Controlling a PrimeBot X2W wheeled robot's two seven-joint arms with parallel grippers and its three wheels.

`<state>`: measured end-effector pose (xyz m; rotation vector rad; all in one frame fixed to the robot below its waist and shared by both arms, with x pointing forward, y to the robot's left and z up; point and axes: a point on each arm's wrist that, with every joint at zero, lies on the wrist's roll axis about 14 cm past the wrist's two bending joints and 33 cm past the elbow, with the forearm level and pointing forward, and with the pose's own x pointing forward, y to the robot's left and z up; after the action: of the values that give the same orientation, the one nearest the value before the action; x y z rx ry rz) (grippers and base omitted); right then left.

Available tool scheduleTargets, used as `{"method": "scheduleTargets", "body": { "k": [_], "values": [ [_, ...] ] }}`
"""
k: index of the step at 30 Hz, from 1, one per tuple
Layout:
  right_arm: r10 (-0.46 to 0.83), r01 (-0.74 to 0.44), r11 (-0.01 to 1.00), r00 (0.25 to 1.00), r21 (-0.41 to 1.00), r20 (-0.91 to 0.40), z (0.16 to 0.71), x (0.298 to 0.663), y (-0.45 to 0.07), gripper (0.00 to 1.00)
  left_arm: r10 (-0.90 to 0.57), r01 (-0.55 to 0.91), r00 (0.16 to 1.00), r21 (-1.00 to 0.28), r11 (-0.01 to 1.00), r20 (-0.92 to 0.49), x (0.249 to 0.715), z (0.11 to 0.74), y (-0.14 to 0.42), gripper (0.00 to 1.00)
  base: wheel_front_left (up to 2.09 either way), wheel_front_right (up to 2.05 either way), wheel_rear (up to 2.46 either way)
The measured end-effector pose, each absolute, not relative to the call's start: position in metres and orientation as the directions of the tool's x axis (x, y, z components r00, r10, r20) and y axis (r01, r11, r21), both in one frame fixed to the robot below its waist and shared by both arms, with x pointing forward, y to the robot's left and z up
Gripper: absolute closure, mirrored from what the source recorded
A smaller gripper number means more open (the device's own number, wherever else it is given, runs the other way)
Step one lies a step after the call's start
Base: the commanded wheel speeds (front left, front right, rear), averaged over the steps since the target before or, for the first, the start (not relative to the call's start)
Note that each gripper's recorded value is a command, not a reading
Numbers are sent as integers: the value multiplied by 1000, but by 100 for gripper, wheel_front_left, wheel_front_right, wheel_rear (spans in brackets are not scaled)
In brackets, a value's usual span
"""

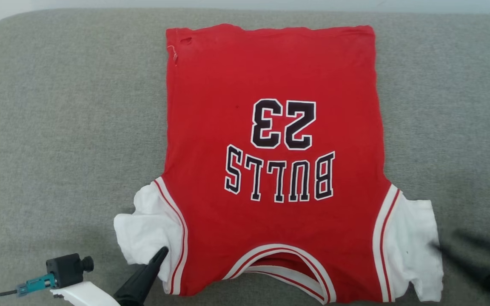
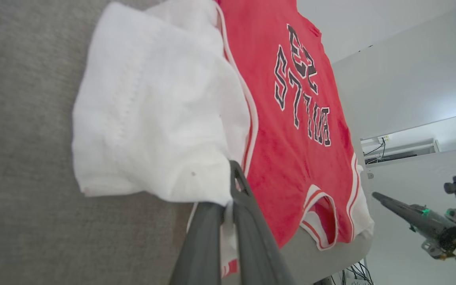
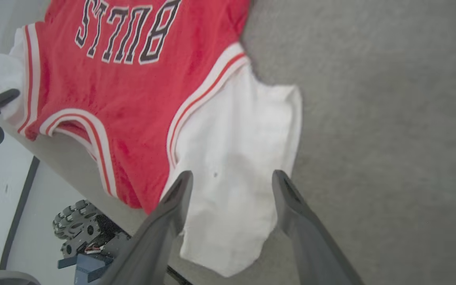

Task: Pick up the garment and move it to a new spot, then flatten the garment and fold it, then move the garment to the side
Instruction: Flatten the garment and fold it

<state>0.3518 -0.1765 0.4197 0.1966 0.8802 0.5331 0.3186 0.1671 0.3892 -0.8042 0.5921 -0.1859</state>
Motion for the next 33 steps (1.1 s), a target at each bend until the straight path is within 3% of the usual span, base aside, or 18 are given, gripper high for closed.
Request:
{"method": "scheduleTargets", "body": {
  "k": [9, 13, 20, 29, 33],
  "values": [
    [360, -360, 925, 736, 119, -573, 502, 474, -229, 0, -385, -2, 839, -711, 703, -383, 329, 397, 159, 100, 0, 0, 0],
    [349, -372, 925, 758, 75, -551, 508, 530, -211, 0, -392, 15, 844, -715, 699, -366, 336, 400, 153, 100, 0, 0, 0],
    [333, -384, 921, 694, 63, -638, 473, 610, -162, 0, -381, 2, 840, -702, 712, -385, 346, 390, 151, 100, 0, 0, 0],
    [288, -399, 913, 490, 82, -823, 390, 639, -121, 0, -341, -48, 840, -685, 727, -421, 346, 377, 155, 100, 0, 0, 0],
    [278, -412, 908, 460, 75, -843, 374, 647, -111, 0, -327, -68, 839, -681, 729, -434, 346, 372, 156, 100, 0, 0, 0]
  ]
}}
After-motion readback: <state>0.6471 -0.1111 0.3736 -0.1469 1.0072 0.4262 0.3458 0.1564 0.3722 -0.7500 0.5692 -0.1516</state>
